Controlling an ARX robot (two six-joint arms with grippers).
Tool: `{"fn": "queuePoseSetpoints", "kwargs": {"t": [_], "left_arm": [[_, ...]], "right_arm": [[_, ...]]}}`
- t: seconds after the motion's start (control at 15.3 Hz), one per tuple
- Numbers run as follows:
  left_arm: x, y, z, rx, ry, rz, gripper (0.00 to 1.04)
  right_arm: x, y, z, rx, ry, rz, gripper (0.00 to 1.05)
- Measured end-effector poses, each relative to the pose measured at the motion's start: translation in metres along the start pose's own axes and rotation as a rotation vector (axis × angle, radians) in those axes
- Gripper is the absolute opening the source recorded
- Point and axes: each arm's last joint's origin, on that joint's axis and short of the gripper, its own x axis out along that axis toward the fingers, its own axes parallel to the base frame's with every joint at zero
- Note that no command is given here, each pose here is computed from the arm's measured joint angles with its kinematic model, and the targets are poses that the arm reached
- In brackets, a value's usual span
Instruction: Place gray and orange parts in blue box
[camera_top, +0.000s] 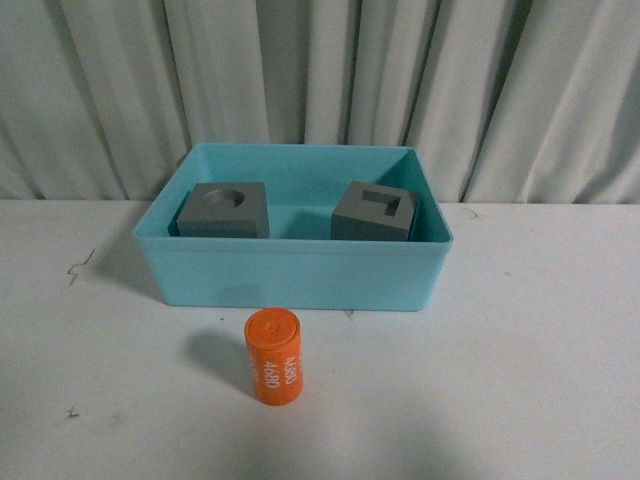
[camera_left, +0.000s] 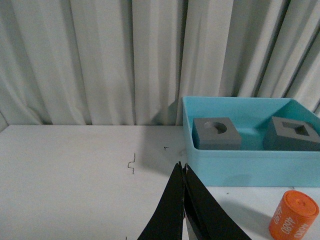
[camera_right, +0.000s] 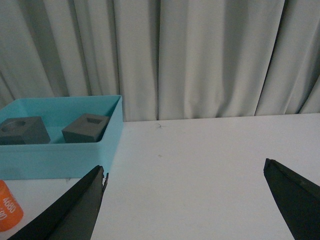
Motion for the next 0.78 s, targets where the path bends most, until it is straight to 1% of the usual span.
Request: {"fn": "queuePoseSetpoints", "kwargs": {"t": [0.65,0.78], "left_arm": [[-0.018,0.0,0.0,0.0,-0.003,0.0,0.02],[-0.027,0.0,-0.006,0.0,0.042,0.0,0.02]], "right_arm": [[0.0,0.0,0.0,0.0,0.0,0.0,0.98],[0.0,0.0,0.0,0.0,0.0,-0.001,0.98]]}}
